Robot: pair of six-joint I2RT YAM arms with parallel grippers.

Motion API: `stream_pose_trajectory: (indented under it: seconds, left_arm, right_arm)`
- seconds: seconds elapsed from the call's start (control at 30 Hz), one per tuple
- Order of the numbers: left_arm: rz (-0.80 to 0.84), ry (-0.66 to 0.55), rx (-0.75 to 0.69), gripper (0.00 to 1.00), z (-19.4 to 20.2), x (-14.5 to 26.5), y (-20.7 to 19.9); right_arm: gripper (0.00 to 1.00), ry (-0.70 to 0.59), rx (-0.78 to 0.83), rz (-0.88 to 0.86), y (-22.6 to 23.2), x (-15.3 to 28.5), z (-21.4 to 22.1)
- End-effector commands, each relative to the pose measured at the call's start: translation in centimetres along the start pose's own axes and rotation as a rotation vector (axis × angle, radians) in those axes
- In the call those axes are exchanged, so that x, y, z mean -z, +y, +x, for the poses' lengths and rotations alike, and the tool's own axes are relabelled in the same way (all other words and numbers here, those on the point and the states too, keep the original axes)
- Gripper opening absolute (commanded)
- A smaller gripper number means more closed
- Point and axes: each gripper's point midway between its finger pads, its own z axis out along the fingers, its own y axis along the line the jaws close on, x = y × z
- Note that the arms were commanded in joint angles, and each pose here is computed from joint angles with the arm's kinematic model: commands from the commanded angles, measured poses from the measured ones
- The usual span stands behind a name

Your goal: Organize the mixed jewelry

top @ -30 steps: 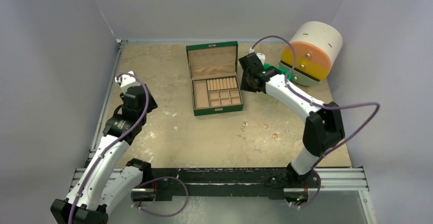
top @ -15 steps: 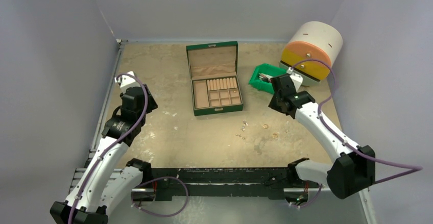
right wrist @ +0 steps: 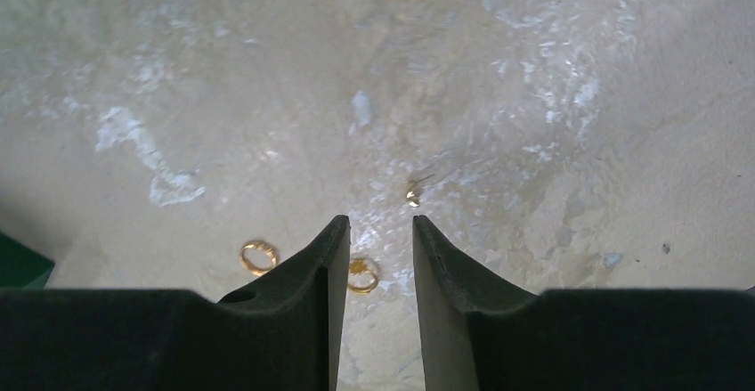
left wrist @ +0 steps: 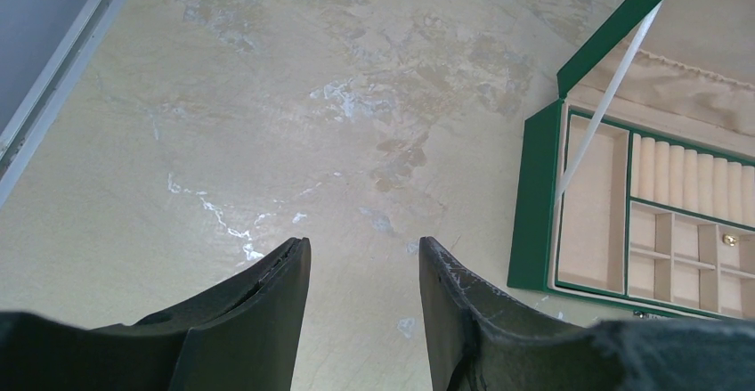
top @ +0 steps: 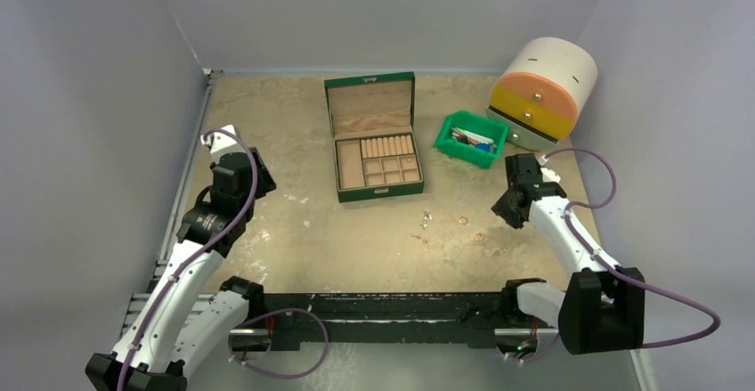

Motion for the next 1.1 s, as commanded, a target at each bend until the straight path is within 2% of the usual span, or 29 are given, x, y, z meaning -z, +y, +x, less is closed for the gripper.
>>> stream_pose_trajectory:
  seconds: [0.0,0.3,1.07]
  left_arm:
    - [0.038,-0.058,0.019,0.48,-1.7,0.3,-0.9]
    - [0.040,-0.063,0.018,0.48,-1.8,0.4,-1.0]
    - [0.052,-0.073,0.017,0.48,-1.9,0.8,-1.2]
  right_arm:
    - [0.35,0.024,-0.127,-0.024,-0.9,-1.2,-0.3]
    - [0.36,0.082,-0.262,-0.028,-1.6,-3.5,-0.3]
    - [0.33,0.129,-0.332,0.039,-3.1,-3.0,1.5]
